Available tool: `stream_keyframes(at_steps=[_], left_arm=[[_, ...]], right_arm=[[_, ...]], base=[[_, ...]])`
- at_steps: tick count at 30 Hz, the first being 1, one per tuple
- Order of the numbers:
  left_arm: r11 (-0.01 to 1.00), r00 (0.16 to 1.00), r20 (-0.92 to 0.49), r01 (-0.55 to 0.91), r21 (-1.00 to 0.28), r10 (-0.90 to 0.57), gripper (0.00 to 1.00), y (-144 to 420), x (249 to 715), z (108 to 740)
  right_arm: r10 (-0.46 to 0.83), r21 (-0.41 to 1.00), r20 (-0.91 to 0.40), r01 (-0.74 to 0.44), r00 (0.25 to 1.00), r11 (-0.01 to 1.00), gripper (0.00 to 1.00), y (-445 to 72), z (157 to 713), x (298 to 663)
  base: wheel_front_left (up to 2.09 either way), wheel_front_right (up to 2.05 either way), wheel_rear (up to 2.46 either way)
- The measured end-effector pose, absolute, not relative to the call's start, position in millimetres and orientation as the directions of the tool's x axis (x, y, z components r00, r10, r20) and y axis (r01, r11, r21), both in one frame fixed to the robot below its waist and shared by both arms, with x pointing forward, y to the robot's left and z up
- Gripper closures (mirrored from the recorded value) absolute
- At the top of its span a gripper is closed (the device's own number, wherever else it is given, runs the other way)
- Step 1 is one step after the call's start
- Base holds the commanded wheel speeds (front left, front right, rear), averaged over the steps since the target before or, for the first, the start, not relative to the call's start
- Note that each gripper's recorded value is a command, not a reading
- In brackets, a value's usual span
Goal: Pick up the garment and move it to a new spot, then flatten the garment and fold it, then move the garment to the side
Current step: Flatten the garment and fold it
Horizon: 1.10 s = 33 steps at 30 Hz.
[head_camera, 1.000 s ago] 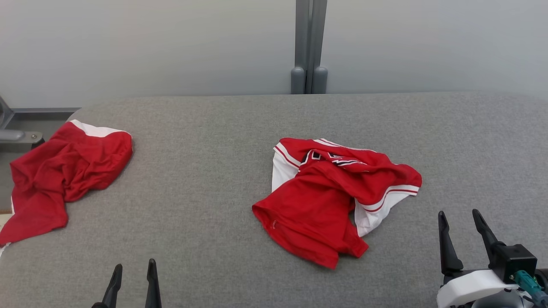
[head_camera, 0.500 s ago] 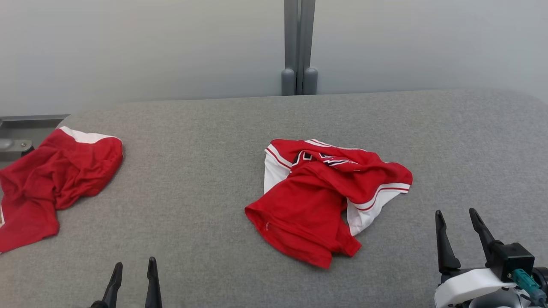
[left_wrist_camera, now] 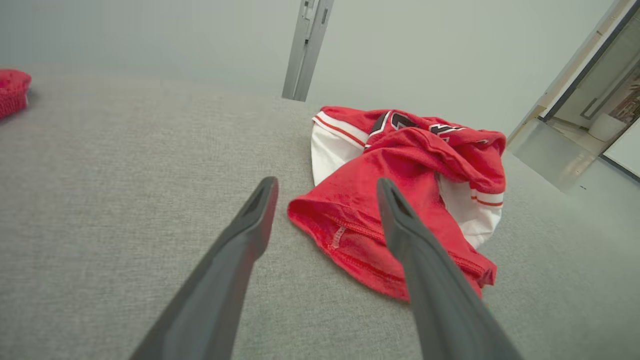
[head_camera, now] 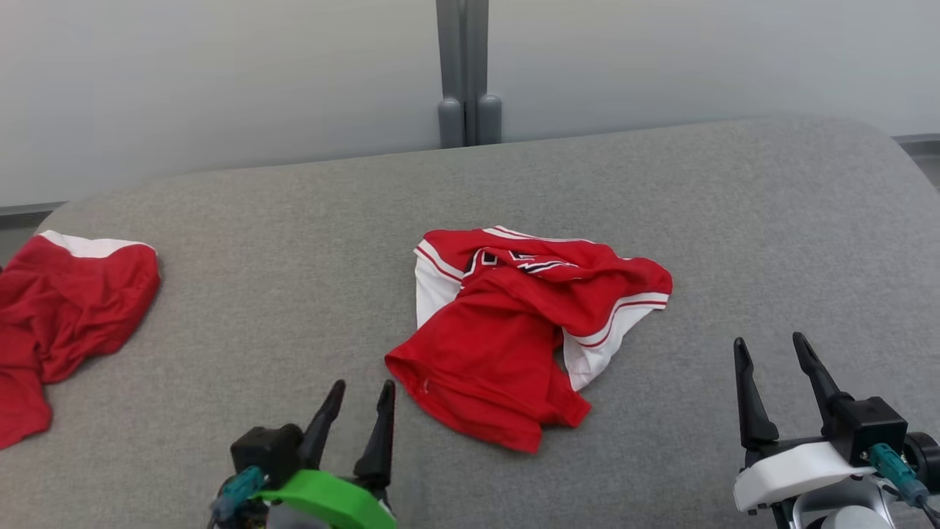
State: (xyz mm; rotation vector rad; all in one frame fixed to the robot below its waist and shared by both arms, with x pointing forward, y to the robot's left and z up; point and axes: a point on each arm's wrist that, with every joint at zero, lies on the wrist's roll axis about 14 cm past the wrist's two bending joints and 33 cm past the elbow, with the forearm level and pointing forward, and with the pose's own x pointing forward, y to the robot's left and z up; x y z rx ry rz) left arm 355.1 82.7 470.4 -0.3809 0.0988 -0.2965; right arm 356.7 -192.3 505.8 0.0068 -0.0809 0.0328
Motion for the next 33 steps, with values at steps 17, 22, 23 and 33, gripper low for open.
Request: stream_keyframes(at_steps=[17,22,23,33], left_arm=[[0.809,0.832,-0.279,0.295,-0.509,-0.479,0.0,19,387,413],[0.814,0.832,-0.292,0.285,-0.506,-0.472,0.0,19,396,408],[0.818,0.83,-0.302,0.28,-0.503,-0.469,0.0,20,397,405],[0.838,0.829,-0.341,0.248,-0.486,-0.443,1.0,26,406,393]], right_arm=[[-0.086,0.01,0.027,0.085,0.996,0.996,0.0,-229,490,344],[-0.097,0.008,0.032,0.096,0.995,0.995,0.0,-233,492,346],[-0.099,0.009,0.032,0.098,0.995,0.995,0.0,-233,491,346],[-0.12,0.007,0.029,0.12,0.992,0.993,0.0,-240,491,342]], base=[[0.0,0.0,0.0],[0.0,0.0,0.0],[0.0,0.0,0.0],[0.0,0.0,0.0]])
